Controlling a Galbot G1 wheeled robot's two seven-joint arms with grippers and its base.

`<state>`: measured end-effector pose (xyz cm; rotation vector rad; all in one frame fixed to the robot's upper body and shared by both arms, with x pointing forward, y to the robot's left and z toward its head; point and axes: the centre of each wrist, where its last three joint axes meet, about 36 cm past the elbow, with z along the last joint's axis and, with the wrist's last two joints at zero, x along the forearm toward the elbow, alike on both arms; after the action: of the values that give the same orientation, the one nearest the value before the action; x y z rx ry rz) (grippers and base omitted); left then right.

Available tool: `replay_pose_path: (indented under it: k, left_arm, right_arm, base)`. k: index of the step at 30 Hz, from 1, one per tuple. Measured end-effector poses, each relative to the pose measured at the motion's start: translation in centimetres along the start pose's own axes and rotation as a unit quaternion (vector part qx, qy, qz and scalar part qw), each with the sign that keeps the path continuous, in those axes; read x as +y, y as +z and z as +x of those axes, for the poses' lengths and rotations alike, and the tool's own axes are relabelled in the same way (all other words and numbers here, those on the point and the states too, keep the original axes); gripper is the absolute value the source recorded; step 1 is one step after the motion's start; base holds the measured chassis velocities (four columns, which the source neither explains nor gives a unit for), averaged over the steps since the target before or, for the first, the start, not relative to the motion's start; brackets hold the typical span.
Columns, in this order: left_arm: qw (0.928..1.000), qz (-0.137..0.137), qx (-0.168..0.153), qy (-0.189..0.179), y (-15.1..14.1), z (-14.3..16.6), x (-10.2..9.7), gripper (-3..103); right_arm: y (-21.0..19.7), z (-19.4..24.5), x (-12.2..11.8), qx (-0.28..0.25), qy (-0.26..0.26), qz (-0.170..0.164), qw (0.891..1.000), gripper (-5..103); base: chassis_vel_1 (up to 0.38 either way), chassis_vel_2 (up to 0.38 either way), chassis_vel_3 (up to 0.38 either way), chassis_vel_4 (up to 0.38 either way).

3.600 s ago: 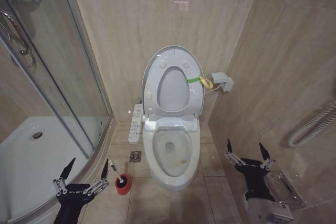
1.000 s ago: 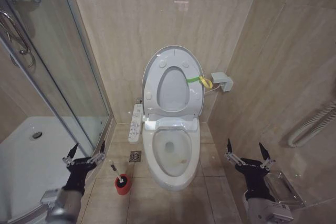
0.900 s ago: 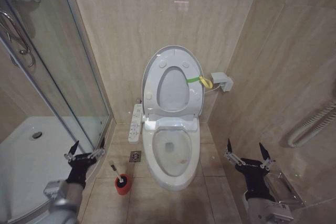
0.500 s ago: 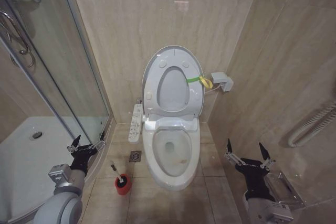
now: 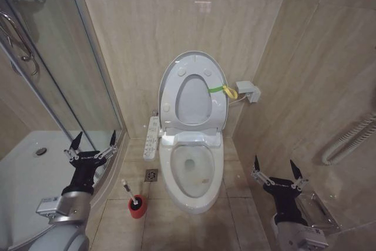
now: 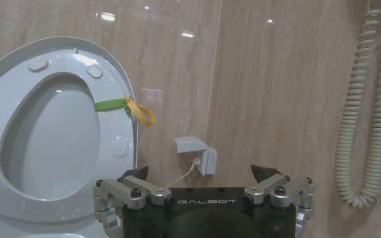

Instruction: Open the toilet lid, clean the toilet bowl with a toilet brush, close the toilet lid, and flush.

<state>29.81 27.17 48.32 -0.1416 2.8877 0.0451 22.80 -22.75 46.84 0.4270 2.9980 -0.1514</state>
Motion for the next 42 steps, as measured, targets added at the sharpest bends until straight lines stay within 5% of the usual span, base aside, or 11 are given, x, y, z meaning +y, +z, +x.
replay_pose_path:
  k: [4, 11, 20, 27, 42]
  left_arm:
    - [0.9998, 0.002, 0.008, -0.018, 6.7, 0.6, 0.7, 100]
    - [0.9999, 0.010, 0.007, -0.011, 9.5, 1.7, 0.4, 99]
    - [0.9950, 0.041, 0.088, -0.022, 12.8, 3.6, -2.4, 98]
    - [0.9899, 0.032, 0.135, -0.028, 16.6, 4.8, -2.4, 99]
    - [0.9930, 0.021, 0.115, -0.010, 16.6, 4.0, -2.1, 100]
  right_arm:
    - [0.0, 0.0, 0.0, 0.000, 0.000, 0.000, 1.000, 100]
    - [0.0, 0.0, 0.0, 0.000, 0.000, 0.000, 1.000, 100]
    - [0.0, 0.0, 0.0, 0.000, 0.000, 0.000, 1.000, 100]
    - [0.0, 0.0, 0.0, 0.000, 0.000, 0.000, 1.000, 100]
    - [0.0, 0.0, 0.0, 0.000, 0.000, 0.000, 1.000, 100]
  base:
    - [0.000, 0.000, 0.000, 0.000]
    - [0.000, 0.000, 0.000, 0.000]
    - [0.000, 0.000, 0.000, 0.000]
    - [0.000, 0.000, 0.000, 0.000]
    - [0.000, 0.000, 0.000, 0.000]
